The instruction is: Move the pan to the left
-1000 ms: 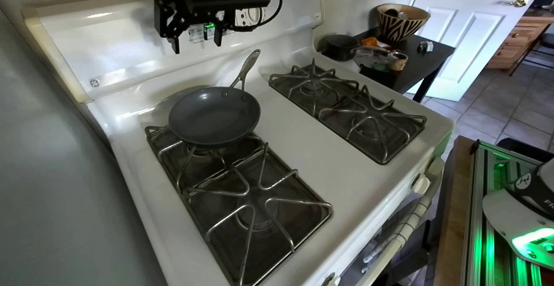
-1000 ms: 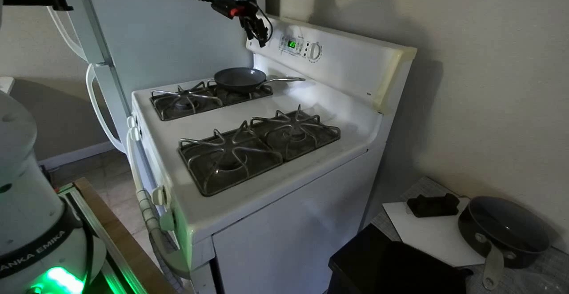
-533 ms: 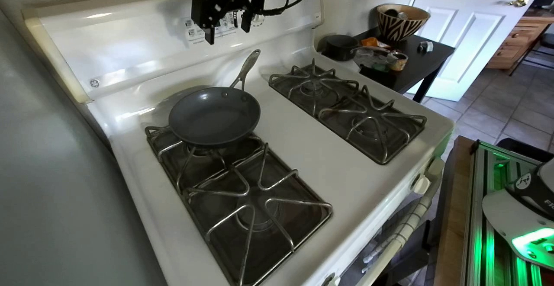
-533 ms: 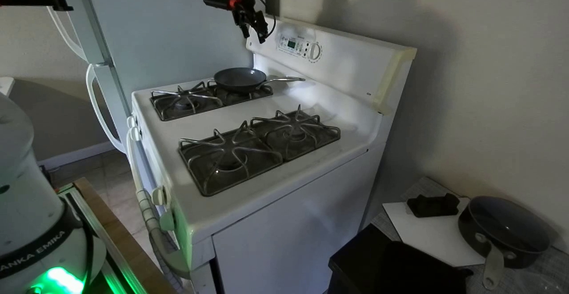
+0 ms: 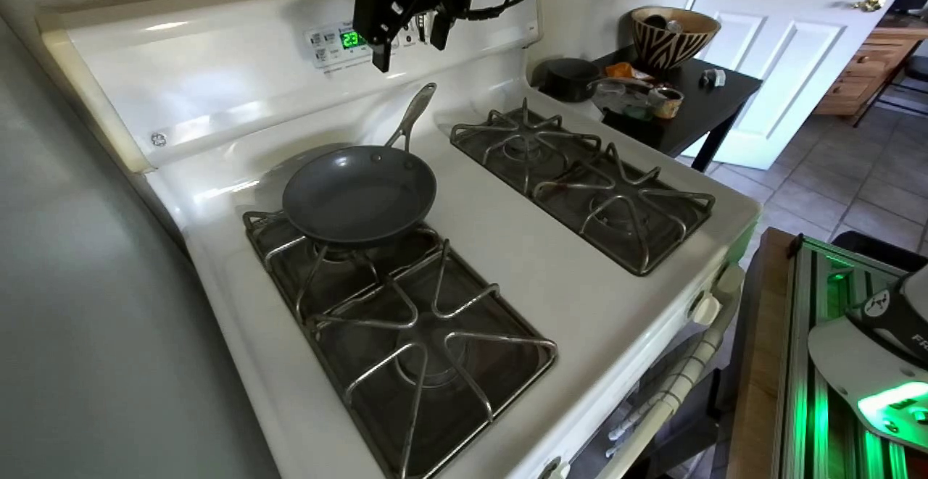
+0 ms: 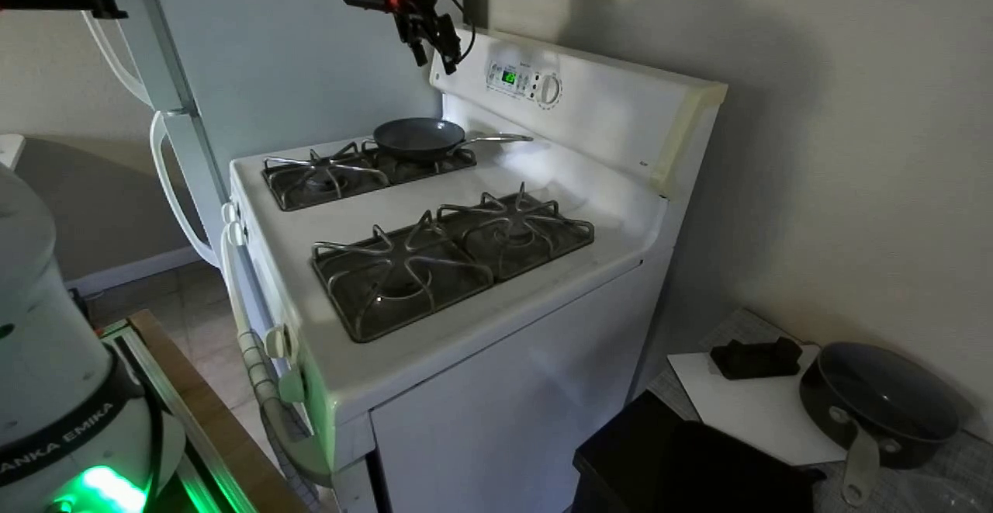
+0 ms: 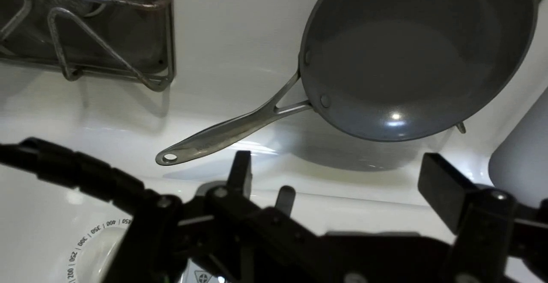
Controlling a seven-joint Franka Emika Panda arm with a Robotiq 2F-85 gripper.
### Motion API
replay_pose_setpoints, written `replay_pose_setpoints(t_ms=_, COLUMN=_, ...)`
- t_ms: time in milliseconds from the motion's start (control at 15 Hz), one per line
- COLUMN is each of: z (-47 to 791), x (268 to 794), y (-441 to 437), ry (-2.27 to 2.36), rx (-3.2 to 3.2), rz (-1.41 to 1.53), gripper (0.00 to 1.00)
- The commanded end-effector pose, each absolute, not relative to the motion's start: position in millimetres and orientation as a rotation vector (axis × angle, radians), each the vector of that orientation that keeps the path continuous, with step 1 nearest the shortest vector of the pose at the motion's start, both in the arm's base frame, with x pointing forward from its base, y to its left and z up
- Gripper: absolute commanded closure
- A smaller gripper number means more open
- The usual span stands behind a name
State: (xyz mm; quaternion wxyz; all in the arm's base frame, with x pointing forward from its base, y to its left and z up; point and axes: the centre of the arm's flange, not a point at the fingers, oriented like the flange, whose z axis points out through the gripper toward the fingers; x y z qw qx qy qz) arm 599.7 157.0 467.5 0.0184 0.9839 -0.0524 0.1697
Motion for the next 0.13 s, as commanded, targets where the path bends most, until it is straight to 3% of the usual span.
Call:
replay_pose_setpoints(t_ms=0, z=467.3, x=599.6, y=157.0, ry=-0.162, rx=3.055, rz=0.526, gripper=0.0)
replay_pose_setpoints(t_ms=67, z=467.2, x=599.6, y=157.0, ry=-0.162, rx=3.055, rz=0.526, gripper=0.0)
